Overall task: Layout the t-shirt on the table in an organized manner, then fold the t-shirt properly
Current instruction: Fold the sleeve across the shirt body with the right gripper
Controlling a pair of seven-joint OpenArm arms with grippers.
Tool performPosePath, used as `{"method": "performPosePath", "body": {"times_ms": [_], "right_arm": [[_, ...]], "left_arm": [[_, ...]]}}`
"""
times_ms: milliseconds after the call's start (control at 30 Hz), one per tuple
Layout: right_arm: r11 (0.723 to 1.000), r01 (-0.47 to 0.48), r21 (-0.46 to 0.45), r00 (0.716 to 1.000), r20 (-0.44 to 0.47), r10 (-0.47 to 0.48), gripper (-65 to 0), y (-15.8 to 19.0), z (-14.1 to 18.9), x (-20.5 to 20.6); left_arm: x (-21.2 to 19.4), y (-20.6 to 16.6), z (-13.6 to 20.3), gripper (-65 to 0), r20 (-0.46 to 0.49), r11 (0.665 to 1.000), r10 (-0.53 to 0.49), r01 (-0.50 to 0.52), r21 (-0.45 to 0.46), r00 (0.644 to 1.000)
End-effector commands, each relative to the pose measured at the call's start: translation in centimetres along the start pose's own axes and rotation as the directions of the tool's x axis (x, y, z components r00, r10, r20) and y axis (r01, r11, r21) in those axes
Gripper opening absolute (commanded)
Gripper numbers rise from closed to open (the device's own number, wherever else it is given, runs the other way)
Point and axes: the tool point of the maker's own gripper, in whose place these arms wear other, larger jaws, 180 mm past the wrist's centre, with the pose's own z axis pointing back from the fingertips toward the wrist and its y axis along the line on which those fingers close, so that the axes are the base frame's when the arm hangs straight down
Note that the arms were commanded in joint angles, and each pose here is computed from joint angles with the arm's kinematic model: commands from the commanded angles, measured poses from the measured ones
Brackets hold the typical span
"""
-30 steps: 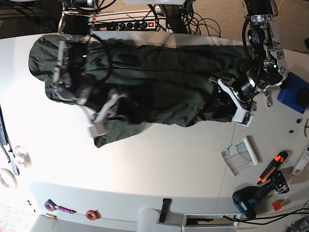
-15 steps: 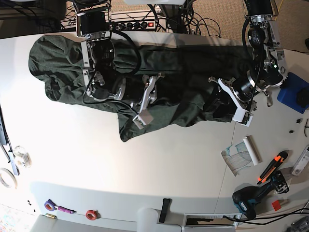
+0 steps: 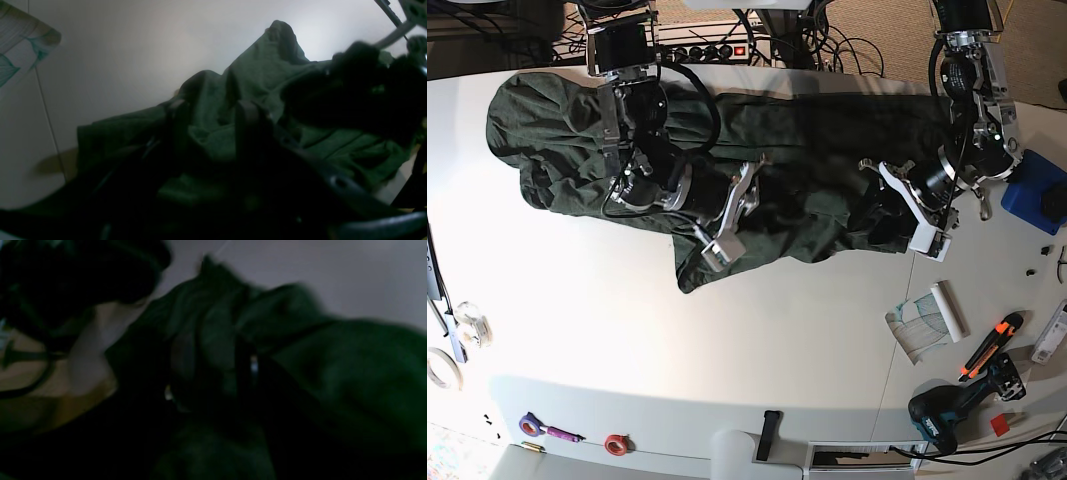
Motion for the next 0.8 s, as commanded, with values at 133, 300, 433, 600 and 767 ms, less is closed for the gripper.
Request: {"method": "performPosePath", "body": {"times_ms": [133, 300, 433, 600, 767], "right_arm": [[0.985, -0.042, -0.168, 0.992, 0.114, 0.062, -44.4, -4.1, 1.8, 4.2], [0.906, 0.070, -0.418, 0.983, 0.185, 0.009, -44.4, -10.6, 5.9, 5.9], [0.817, 0.137, -0.561, 0.968, 0.251, 0.010, -44.4, -14.4, 9.8, 6.6], [0.750, 0.188, -0.634, 0.957, 0.290, 0.005, -44.4, -17.1, 12.6, 5.6], [0.759, 0.277, -0.589, 0.947, 0.301, -0.113, -44.4, -18.0, 10.9, 2.4]], "left_arm": [[1.5, -0.2, 0.2, -40.3, 0.049, 1.000, -0.015, 0.016, -0.009, 0.999], [1.5, -0.2, 0.2, -40.3, 0.050, 1.000, -0.015, 0.015, -0.010, 0.999], [1.5, -0.2, 0.2, -40.3, 0.051, 1.000, -0.015, 0.015, -0.010, 0.999], [1.6, -0.2, 0.2, -40.3, 0.056, 1.000, -0.013, 0.014, -0.012, 0.998], [2.1, -0.2, 0.2, -40.3, 0.081, 1.000, -0.013, 0.014, -0.012, 0.997]]}}
